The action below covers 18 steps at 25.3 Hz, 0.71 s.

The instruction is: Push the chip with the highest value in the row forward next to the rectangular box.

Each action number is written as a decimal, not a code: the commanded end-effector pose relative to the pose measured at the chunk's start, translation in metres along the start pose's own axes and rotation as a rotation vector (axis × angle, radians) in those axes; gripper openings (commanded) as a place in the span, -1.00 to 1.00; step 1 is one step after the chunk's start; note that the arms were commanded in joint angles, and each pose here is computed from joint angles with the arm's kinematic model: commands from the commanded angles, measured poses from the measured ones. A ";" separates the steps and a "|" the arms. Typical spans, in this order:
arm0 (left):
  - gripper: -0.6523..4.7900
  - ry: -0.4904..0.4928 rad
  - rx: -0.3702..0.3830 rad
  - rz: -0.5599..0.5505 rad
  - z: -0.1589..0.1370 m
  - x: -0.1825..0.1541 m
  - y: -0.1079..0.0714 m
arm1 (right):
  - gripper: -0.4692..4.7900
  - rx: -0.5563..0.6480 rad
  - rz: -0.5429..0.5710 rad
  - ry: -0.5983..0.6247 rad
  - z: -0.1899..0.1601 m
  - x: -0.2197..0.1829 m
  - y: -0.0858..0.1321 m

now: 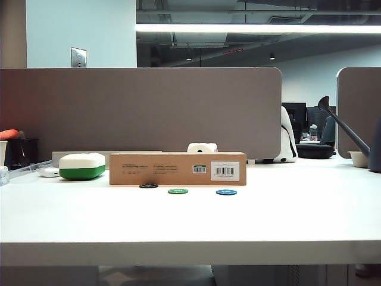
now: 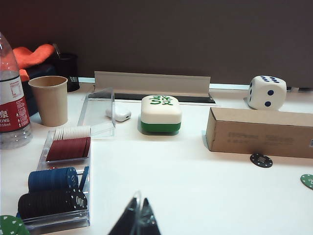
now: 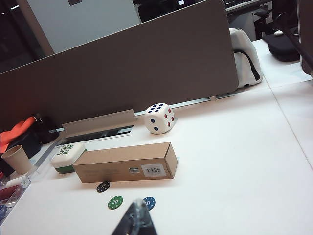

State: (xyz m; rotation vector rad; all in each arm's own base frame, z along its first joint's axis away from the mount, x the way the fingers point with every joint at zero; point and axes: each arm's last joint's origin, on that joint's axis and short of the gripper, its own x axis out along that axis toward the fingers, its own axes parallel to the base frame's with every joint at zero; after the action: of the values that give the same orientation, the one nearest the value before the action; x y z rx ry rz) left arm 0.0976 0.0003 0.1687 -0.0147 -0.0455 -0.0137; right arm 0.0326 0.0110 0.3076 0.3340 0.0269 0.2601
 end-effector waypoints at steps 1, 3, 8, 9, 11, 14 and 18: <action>-0.78 -0.020 0.027 -0.005 0.003 0.000 0.000 | -0.84 0.003 0.000 -0.013 0.002 0.000 0.000; -0.78 -0.021 0.031 -0.005 0.003 0.000 0.000 | -0.84 0.003 0.000 -0.013 0.002 0.000 0.000; -0.78 -0.021 0.031 -0.005 0.003 0.000 0.000 | -0.84 0.003 0.000 -0.013 0.002 0.000 0.000; -0.78 -0.020 0.031 -0.006 0.003 0.000 0.000 | -0.84 0.003 0.000 -0.013 0.002 0.000 0.000; -0.78 -0.016 0.031 -0.004 0.003 0.000 0.000 | -0.84 0.003 0.000 -0.013 0.002 0.000 0.000; -0.78 -0.013 0.031 -0.005 0.002 0.000 0.000 | -0.84 0.003 0.000 -0.013 0.002 0.000 0.000; -0.78 -0.013 0.030 -0.005 0.002 0.000 0.000 | -0.84 0.003 0.000 -0.013 0.002 0.000 0.000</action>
State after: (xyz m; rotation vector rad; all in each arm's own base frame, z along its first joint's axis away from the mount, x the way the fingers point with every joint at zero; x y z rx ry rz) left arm 0.0976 0.0003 0.1686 0.0109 -0.0449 -0.0131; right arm 0.0326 0.0110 0.3076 0.3344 0.0269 0.2601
